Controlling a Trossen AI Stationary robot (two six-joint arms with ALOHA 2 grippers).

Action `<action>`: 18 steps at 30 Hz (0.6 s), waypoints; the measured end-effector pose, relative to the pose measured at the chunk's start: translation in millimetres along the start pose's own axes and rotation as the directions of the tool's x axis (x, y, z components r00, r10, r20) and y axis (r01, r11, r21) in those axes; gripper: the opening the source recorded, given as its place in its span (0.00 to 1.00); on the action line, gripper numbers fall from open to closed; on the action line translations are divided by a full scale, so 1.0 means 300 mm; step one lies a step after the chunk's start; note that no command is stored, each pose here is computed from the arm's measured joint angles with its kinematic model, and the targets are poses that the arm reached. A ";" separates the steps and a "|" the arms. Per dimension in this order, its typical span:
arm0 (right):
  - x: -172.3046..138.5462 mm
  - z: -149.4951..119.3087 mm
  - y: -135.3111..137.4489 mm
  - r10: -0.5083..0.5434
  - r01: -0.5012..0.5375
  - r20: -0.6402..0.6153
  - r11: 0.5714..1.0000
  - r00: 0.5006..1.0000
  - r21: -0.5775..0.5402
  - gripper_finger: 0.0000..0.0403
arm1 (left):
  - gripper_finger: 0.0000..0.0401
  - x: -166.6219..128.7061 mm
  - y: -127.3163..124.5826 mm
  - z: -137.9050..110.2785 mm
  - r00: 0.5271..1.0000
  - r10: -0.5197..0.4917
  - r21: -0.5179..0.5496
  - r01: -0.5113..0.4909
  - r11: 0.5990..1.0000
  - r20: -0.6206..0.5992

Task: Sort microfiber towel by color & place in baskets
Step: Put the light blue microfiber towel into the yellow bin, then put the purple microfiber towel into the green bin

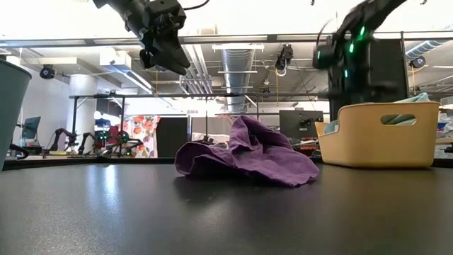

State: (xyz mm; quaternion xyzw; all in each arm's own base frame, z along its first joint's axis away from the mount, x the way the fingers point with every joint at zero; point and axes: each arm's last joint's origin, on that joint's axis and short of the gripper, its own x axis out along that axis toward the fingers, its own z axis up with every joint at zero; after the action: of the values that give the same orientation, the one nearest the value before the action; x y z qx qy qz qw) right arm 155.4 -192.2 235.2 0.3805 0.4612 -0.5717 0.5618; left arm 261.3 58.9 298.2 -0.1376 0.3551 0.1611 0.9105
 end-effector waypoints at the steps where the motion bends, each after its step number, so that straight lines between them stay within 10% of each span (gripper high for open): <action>1: 0.046 -0.007 0.004 -0.039 0.039 -0.032 0.999 0.999 0.005 0.46 | 0.33 0.000 0.000 -0.002 1.000 0.001 -0.007 -0.001 1.000 -0.007; 8: 0.200 -0.020 0.030 -0.134 0.131 -0.153 0.991 0.979 -0.028 0.39 | 0.33 0.009 -0.002 -0.007 1.000 0.003 -0.042 -0.004 0.999 -0.019; 18: -0.134 0.051 -0.016 -0.009 0.009 -0.004 0.999 1.000 -0.049 0.44 | 0.42 0.098 -0.014 0.001 1.000 0.017 -0.111 -0.018 0.994 -0.015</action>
State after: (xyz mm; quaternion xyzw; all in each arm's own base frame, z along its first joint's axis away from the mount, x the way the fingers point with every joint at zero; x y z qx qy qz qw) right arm 155.1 -195.3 278.4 0.3655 0.4781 -0.5620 0.5675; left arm 283.5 60.9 278.7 -0.1860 0.3532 0.1876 0.8975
